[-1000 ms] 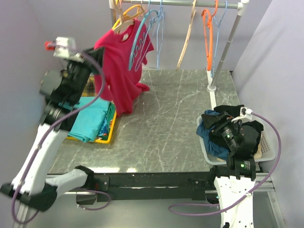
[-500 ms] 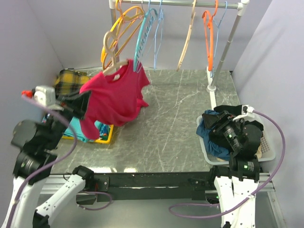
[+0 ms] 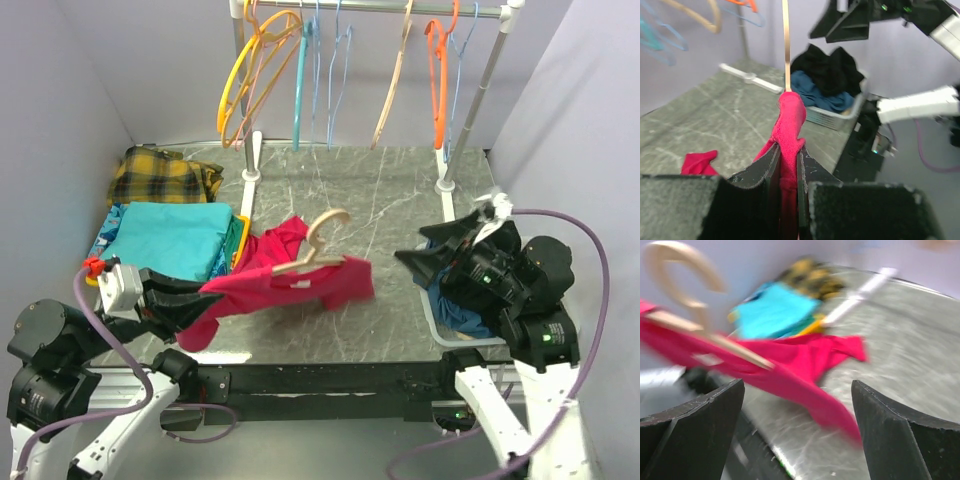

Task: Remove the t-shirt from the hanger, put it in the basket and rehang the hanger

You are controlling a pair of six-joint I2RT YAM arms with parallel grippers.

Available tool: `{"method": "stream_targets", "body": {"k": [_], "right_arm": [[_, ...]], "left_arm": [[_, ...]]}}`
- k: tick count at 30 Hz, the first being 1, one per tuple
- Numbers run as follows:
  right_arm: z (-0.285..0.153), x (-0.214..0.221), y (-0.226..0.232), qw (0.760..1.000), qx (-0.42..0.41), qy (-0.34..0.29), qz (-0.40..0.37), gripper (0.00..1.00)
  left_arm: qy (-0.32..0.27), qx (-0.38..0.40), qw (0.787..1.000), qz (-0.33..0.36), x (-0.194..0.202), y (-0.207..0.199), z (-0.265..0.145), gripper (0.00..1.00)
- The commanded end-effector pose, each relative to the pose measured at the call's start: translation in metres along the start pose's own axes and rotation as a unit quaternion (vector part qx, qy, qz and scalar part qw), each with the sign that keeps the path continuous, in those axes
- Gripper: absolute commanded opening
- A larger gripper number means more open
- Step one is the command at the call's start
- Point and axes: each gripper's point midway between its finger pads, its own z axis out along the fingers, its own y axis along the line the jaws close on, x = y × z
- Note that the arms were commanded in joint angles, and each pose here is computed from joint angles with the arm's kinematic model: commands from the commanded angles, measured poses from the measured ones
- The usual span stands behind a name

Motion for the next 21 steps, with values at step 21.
{"method": "stream_targets", "body": {"k": [21], "right_arm": [[0.081, 0.049, 0.138, 0.967, -0.233, -0.015, -0.101, 0.76]], "left_arm": [[-0.001, 0.162, 0.987, 0.003, 0.009, -0.038, 0.013, 0.01]]}}
